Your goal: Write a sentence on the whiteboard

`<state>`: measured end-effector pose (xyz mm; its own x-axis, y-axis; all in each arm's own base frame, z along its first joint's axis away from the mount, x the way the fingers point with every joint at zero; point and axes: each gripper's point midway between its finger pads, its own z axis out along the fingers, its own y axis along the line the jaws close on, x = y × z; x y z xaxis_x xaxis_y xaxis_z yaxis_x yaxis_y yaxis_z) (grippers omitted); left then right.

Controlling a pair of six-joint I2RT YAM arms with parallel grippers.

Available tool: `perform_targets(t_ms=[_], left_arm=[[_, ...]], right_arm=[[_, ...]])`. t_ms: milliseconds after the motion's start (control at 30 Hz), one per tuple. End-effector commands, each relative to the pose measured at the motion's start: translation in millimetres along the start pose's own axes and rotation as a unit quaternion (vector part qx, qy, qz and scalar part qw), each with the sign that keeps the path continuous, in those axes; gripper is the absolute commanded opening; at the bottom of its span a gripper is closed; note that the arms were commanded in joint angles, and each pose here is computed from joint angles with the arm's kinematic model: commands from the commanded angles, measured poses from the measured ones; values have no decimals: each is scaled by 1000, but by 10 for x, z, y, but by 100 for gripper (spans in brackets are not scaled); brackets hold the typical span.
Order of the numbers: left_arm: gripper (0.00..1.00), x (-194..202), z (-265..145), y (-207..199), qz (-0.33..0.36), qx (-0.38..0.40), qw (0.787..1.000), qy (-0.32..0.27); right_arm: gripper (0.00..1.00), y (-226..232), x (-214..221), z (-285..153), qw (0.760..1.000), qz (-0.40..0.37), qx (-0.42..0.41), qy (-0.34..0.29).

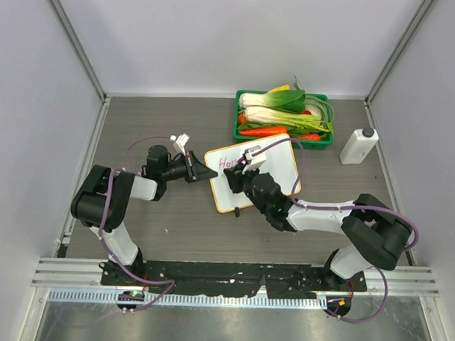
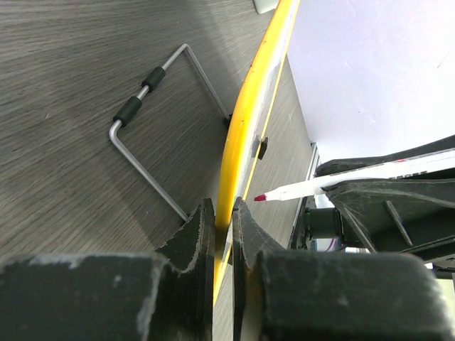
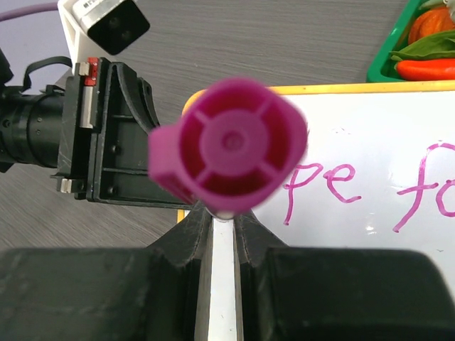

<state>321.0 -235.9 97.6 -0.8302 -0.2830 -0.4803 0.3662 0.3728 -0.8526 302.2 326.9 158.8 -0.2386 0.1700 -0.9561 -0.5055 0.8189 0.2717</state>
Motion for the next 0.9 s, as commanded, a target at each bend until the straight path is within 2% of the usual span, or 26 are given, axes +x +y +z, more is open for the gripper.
perform_targets(t_ms=[0, 867], left_arm=[[0, 219, -73, 444, -43, -88, 995, 6], [0, 208, -84, 431, -34, -91, 995, 6]], right_arm=[[1, 50, -260, 85, 999, 13, 9, -43], [1, -126, 220, -55, 999, 11, 26, 21]])
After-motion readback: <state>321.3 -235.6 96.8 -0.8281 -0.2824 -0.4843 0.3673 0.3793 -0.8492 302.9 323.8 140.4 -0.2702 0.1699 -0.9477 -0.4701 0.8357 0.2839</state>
